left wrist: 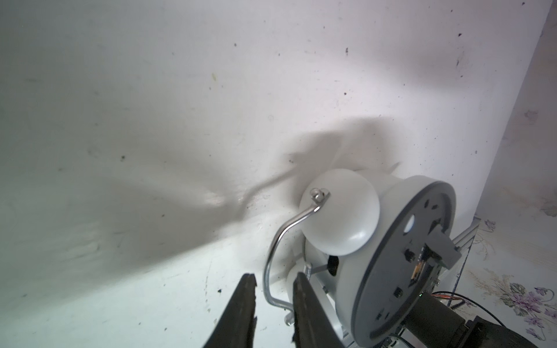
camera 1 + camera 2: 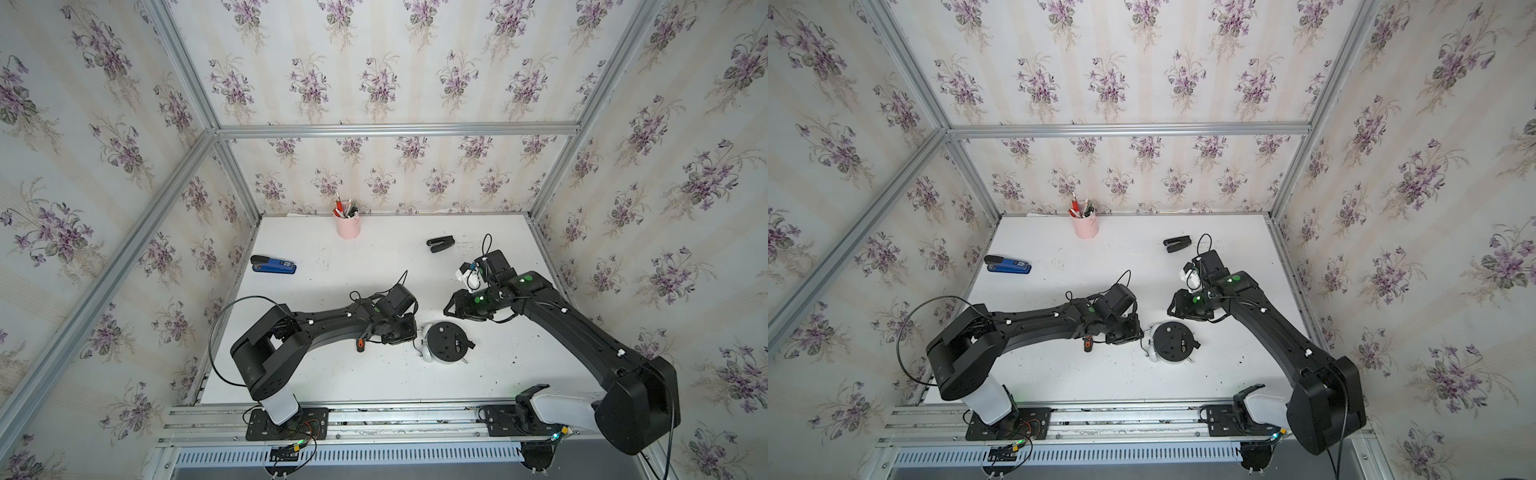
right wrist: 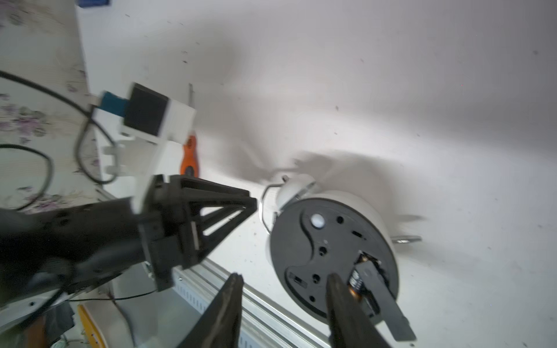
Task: Remove the battery from the alarm
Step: Remove the cover from the alarm.
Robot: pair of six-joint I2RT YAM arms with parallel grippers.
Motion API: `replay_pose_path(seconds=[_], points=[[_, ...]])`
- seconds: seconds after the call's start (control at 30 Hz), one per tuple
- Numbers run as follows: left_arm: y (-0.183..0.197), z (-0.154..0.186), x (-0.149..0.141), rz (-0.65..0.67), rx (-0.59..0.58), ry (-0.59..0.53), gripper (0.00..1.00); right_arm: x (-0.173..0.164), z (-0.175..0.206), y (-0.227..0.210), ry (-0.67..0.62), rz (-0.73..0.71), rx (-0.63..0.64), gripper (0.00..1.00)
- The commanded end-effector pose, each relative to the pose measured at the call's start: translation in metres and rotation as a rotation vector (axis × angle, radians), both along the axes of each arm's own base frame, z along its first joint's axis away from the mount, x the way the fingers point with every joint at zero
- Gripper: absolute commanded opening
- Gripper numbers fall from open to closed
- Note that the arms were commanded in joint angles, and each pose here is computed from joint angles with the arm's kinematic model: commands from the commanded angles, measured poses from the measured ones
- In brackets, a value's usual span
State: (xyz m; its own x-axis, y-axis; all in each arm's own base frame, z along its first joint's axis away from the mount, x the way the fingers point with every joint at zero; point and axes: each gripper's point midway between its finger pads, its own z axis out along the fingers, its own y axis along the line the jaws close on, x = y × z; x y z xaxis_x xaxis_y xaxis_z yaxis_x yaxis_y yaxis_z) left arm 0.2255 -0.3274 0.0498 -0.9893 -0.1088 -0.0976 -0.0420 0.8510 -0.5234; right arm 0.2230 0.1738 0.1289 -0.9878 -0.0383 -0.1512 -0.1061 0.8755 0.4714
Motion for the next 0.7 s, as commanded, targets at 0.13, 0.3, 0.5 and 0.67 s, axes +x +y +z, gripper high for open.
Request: replay_pose_path(seconds=[0.13, 0.3, 0.5, 0.67], points=[[0.001, 0.006, 0.002, -0.005, 0.002, -0.018, 0.27, -0.046, -0.046, -0.04, 0.151, -0.14, -0.091, 0.54], [0.004, 0.004, 0.0, -0.01, 0.007, -0.013, 0.27, -0.049, -0.04, -0.046, 0.138, -0.156, -0.058, 0.55], [0.004, 0.001, -0.001, -0.011, 0.006, -0.006, 0.27, -0.056, -0.055, -0.041, 0.156, -0.168, -0.007, 0.52], [0.005, 0.001, -0.001, -0.01, 0.005, -0.008, 0.27, -0.047, -0.056, -0.039, 0.133, -0.195, 0.023, 0.47]])
